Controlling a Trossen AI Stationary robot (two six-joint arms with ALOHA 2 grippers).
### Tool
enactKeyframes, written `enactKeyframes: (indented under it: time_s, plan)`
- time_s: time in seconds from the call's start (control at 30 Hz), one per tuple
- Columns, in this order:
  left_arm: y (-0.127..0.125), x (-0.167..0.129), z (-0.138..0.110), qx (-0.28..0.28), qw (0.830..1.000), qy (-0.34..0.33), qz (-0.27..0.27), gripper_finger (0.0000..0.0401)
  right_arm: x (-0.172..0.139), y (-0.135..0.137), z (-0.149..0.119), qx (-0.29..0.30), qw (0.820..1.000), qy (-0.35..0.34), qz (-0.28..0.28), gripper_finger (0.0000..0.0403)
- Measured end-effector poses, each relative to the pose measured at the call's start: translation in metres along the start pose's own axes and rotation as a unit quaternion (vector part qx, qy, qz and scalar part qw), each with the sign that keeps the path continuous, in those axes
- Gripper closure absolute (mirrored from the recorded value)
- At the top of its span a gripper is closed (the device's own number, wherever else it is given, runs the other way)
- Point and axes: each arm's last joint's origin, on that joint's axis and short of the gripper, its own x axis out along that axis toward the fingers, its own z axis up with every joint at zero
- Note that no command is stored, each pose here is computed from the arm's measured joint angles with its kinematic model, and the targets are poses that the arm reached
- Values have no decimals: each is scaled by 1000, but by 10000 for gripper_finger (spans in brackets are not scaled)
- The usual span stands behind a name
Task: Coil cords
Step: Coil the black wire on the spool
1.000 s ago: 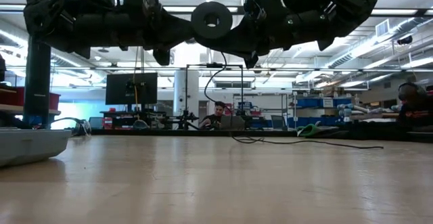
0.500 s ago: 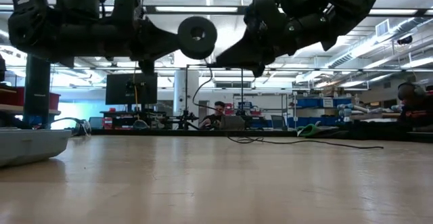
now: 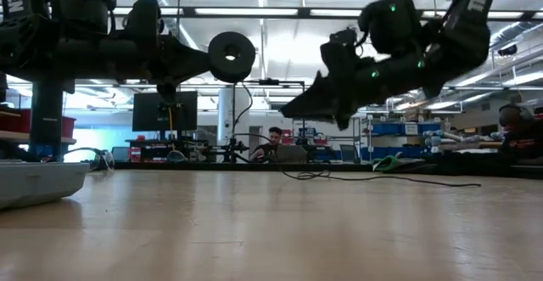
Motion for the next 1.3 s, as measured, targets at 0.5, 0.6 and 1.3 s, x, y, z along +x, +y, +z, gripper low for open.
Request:
enactKeyframes:
  time_s: [0.5,0.6,1.3]
  plan:
    - [1,0,-3,-5,1000,13,12,401,44,16,-24,13,991,32,128,284]
    - [1,0,-3,-5,1000,13,16,401,44,16,-26,12,991,44,129,273]
    - [2,0,-3,-4,1000,12,22,401,49,16,-21,-23,987,147,68,396]
